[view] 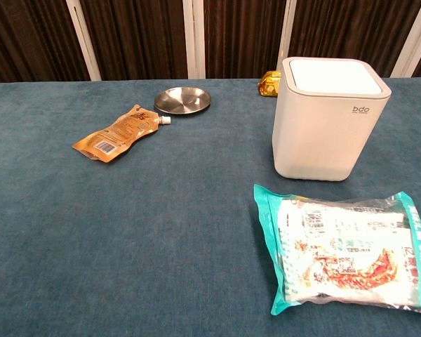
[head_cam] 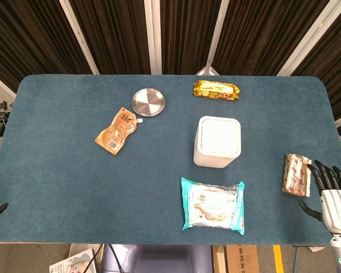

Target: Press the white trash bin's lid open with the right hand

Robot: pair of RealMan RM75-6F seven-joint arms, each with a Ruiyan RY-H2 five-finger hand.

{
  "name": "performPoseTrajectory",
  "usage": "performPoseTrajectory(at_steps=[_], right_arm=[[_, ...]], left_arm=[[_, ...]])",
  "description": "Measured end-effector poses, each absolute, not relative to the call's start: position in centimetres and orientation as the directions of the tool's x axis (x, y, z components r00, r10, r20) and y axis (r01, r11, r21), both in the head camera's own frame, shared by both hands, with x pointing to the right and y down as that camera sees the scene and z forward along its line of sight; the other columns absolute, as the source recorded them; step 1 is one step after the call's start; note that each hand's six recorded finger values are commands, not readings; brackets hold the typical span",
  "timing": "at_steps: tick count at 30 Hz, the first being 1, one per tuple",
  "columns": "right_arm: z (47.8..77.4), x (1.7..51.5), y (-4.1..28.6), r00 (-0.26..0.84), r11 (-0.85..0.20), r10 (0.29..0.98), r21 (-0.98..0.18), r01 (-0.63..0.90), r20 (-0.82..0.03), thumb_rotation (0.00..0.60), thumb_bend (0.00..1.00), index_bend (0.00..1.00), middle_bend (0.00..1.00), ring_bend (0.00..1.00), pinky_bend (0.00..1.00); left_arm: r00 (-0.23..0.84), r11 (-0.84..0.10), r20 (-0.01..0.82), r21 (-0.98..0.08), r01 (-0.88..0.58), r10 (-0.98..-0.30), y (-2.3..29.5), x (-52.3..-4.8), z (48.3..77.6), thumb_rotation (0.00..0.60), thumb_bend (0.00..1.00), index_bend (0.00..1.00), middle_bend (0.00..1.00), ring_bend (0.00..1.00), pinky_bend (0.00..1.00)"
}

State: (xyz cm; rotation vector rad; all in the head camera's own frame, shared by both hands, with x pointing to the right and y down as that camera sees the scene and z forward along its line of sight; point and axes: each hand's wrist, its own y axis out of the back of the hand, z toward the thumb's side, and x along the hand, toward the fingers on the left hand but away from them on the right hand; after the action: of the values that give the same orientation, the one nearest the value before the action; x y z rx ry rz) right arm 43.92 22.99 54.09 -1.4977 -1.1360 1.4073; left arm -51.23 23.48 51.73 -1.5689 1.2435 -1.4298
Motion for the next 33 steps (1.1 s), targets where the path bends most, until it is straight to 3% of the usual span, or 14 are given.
performPoseTrajectory(at_steps=[15, 21, 24, 31, 33], right_arm=[[54.5, 44.1, 22.9, -0.010, -0.325, 0.945, -0.939, 0.112, -0.328, 0.600, 0.20, 0.14, 0.11, 0.13, 0.09], [54.6, 43.7, 23.1, 0.005, -0.335, 0.942, -0.936, 0.111, -0.336, 0.600, 0.20, 0.14, 0.15, 0.20, 0.13], [54.5, 43.4, 23.0, 0.015, -0.328, 0.944, -0.937, 0.118, -0.328, 0.600, 0.20, 0.14, 0.26, 0.31, 0.24], [54.5, 42.1, 22.4, 0.055, -0.317, 0.948, -0.940, 0.125, -0.312, 0.600, 0.20, 0.15, 0.58, 0.63, 0.66], [54.4, 41.4, 21.8, 0.076, -0.319, 0.947, -0.940, 0.120, -0.312, 0.600, 0.26, 0.15, 0.68, 0.71, 0.74]], left_arm=[[-0.076, -0.316, 0.336, -0.928, -0.198, -0.939, 23.8, -51.5, 51.4, 0.600, 0.00, 0.18, 0.10, 0.00, 0.14], [-0.069, -0.311, 0.329, -0.930, -0.195, -0.942, 23.7, -51.2, 51.4, 0.600, 0.00, 0.18, 0.11, 0.00, 0.14], [-0.062, -0.312, 0.328, -0.931, -0.190, -0.942, 23.8, -51.0, 51.4, 0.600, 0.00, 0.18, 0.10, 0.00, 0.14], [-0.091, -0.313, 0.334, -0.931, -0.188, -0.938, 23.9, -51.5, 51.4, 0.600, 0.00, 0.18, 0.10, 0.00, 0.14], [-0.100, -0.312, 0.334, -0.932, -0.185, -0.937, 23.8, -51.6, 51.4, 0.600, 0.00, 0.18, 0.10, 0.00, 0.14]])
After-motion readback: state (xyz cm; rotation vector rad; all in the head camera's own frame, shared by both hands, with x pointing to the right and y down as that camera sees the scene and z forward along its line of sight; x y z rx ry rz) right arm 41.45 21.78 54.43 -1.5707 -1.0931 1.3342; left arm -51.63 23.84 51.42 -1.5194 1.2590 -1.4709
